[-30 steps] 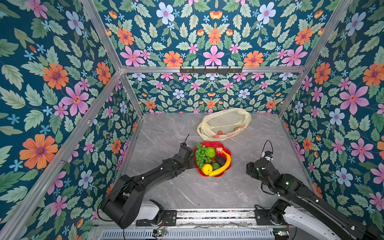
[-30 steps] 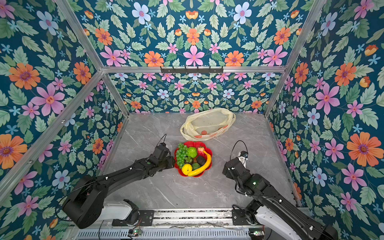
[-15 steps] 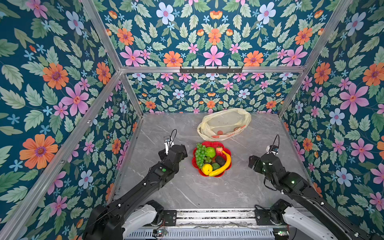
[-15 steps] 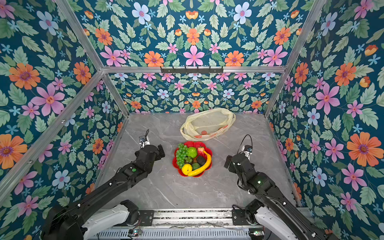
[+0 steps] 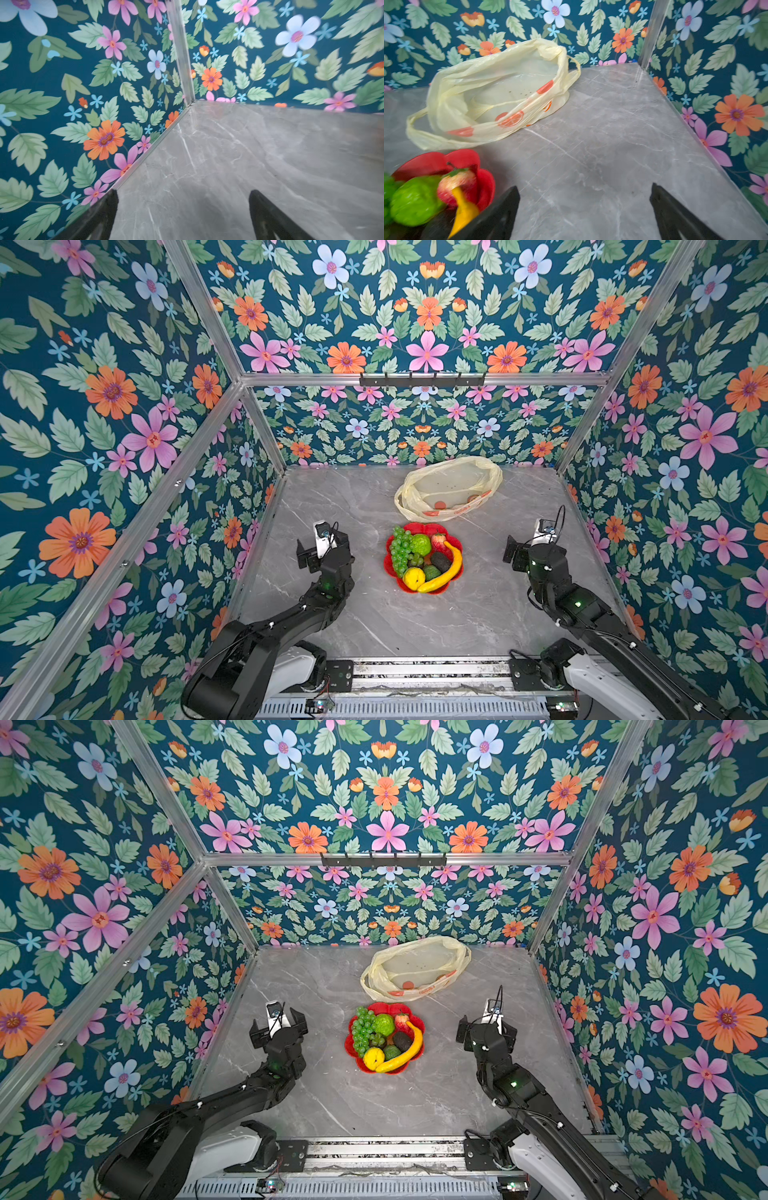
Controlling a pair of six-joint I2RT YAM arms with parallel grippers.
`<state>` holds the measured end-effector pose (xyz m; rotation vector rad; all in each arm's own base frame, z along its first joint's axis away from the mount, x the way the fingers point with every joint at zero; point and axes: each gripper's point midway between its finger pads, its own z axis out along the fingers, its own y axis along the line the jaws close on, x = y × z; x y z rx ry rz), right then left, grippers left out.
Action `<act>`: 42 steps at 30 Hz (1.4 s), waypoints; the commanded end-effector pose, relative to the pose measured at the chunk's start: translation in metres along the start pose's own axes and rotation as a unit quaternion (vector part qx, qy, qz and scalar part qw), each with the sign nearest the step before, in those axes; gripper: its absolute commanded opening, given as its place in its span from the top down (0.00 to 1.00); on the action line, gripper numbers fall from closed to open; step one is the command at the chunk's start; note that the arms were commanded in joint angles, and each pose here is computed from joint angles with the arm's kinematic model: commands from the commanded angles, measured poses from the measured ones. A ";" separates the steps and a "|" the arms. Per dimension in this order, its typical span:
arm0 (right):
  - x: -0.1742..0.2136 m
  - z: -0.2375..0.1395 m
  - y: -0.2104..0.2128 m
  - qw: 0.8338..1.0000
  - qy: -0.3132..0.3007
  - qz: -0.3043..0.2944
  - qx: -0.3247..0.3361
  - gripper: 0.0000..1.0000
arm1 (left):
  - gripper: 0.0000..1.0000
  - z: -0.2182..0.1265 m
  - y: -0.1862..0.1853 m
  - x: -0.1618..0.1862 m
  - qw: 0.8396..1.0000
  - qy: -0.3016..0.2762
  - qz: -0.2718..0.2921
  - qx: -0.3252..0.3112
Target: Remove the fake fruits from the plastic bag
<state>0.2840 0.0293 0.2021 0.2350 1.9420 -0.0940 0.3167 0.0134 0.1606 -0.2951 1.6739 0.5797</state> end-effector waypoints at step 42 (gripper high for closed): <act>0.060 0.131 -0.032 0.998 -0.013 -0.001 -0.062 0.01 | 0.00 0.072 -0.022 0.034 0.986 0.006 -0.077 0.146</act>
